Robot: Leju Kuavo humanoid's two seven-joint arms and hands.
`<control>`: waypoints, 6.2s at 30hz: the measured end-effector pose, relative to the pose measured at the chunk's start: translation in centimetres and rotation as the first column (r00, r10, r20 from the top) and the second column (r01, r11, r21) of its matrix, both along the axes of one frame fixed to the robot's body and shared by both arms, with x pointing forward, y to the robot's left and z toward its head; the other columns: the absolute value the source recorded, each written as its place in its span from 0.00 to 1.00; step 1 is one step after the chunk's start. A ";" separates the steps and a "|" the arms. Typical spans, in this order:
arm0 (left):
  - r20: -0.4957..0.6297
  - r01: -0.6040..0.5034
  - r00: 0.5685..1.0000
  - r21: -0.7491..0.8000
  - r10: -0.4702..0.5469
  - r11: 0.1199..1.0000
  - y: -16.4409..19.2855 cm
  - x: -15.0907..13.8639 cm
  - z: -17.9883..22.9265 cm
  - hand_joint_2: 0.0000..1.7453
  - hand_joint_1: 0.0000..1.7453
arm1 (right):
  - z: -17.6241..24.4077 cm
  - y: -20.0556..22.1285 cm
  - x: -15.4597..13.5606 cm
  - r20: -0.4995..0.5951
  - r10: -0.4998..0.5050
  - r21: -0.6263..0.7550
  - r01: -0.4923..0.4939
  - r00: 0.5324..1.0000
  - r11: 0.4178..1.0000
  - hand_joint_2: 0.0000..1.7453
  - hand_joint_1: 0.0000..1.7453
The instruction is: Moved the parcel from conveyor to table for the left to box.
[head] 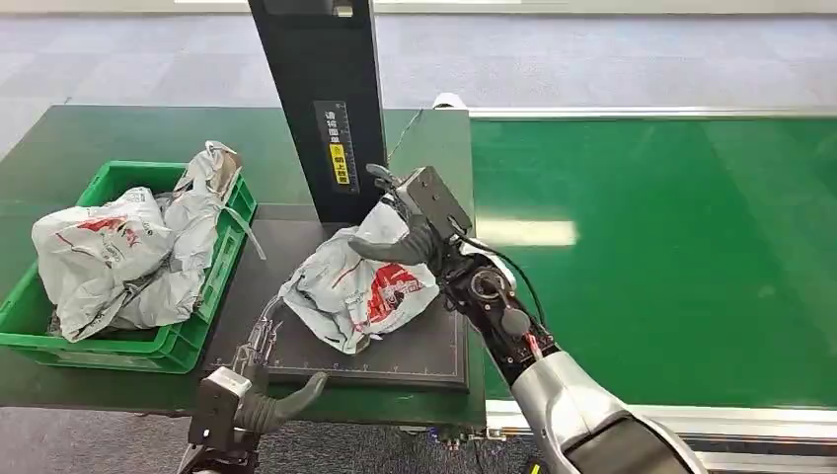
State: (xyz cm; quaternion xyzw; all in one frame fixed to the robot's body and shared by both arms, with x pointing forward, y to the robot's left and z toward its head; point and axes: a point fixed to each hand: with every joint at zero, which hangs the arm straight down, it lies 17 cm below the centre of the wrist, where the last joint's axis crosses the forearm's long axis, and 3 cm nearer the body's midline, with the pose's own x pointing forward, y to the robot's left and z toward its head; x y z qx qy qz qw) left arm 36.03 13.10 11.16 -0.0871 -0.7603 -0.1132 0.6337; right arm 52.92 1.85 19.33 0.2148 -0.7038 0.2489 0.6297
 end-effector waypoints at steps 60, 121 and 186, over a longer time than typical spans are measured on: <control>0.081 0.054 0.986 0.675 -0.146 0.736 -6.7 6.9 -3.2 1.00 0.00 | 1.9 -14.3 -12.6 -0.039 -0.157 0.707 0.139 0.987 0.694 1.00 0.00; 0.265 -0.025 0.949 0.598 -0.168 0.801 -8.6 10.9 -0.1 1.00 1.00 | 1.9 -13.6 -11.3 -0.098 -0.080 0.757 0.126 0.992 0.641 1.00 0.00; 0.543 -0.828 0.225 -0.331 0.809 0.453 44.9 4.0 31.6 1.00 1.00 | -0.1 -13.6 -11.7 -0.148 -0.100 0.769 0.178 0.984 0.614 1.00 0.00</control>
